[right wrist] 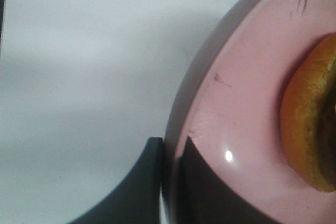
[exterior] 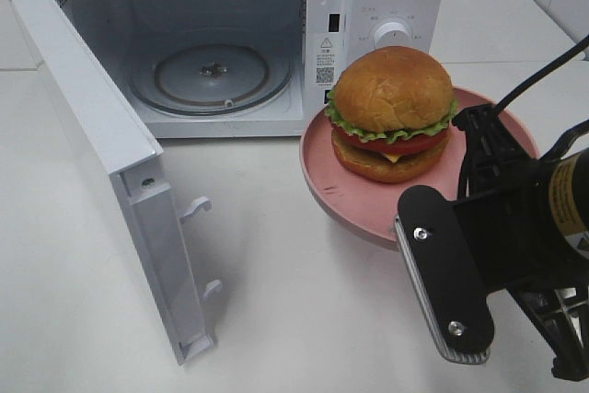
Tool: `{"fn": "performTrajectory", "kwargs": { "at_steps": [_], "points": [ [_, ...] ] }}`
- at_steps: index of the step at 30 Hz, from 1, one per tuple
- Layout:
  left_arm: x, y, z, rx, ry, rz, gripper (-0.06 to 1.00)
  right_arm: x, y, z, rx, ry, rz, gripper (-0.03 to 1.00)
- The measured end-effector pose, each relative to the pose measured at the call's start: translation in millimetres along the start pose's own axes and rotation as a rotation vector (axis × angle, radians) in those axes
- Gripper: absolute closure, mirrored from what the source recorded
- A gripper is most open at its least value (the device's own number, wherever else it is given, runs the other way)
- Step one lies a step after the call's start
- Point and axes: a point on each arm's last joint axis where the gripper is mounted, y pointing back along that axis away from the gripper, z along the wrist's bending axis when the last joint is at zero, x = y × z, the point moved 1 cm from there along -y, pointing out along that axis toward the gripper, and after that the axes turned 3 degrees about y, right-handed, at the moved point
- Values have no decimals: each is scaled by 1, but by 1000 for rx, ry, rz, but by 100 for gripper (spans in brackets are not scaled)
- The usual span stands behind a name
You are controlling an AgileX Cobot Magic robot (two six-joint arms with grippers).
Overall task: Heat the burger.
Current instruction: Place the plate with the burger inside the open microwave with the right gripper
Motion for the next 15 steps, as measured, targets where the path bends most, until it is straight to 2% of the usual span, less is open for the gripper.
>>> {"fn": "performTrajectory", "kwargs": {
  "at_steps": [8,11,15],
  "points": [
    [0,0,0,0,0,0,-5,7,-6,-8,-3,106,-81,91],
    [0,0,0,0,0,0,-5,8,-7,-8,-9,107,-91,91],
    [0,0,0,0,0,0,-5,20,-11,-10,-52,161,-115,91]
  ]
}}
